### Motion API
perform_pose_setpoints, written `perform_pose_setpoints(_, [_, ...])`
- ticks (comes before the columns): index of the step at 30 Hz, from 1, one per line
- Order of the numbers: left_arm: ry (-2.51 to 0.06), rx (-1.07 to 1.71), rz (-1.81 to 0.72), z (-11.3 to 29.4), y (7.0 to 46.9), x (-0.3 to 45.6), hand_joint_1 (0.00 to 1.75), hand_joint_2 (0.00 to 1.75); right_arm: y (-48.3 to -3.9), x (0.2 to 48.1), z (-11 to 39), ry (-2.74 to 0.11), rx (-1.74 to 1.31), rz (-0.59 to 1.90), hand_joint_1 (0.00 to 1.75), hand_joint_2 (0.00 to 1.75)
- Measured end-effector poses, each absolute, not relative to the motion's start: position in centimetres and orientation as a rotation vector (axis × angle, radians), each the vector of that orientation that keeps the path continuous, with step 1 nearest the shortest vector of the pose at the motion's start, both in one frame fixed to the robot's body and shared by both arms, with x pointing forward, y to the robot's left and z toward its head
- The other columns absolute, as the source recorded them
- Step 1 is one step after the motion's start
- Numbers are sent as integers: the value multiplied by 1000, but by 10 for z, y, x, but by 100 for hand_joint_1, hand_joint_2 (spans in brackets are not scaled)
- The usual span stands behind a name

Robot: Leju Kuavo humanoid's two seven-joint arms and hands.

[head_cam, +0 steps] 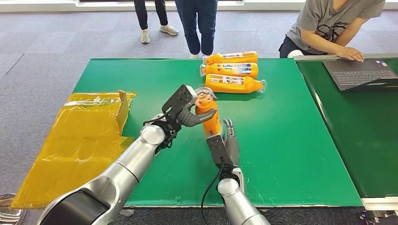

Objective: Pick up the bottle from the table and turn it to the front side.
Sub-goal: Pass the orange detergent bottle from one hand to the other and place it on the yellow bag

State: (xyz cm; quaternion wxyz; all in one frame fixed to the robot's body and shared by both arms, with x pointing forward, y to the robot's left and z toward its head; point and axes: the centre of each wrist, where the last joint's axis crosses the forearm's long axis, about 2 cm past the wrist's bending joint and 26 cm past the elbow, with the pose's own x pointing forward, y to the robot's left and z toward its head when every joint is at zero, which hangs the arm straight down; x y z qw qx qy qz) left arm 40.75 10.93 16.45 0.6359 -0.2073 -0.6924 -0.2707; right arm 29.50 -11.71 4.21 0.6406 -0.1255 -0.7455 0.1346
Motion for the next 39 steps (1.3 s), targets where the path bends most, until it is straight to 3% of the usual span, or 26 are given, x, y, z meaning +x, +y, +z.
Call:
perform_pose_setpoints(3, [-1621, -287, -675, 163, 117, 410, 175, 175, -120, 297, 43, -1709, -303, 300, 0, 0])
perform_pose_setpoints(9, [-1795, 368, -901, 181, 127, 419, 175, 175, -124, 298, 43, -1705, -311, 279, 0, 0])
perform_pose_setpoints(26, [-1820, 898, -1028, 179, 149, 417, 175, 175, -125, 287, 34, -1683, -299, 278, 0, 0])
perform_pose_setpoints(34, [-1768, 1400, -1113, 182, 153, 414, 175, 175, -125, 287, 34, -1690, -306, 260, 0, 0])
perform_pose_setpoints(39, [-1755, 1433, -1111, 182, 156, 414, 175, 175, -125, 287, 34, -1690, -307, 259, 0, 0])
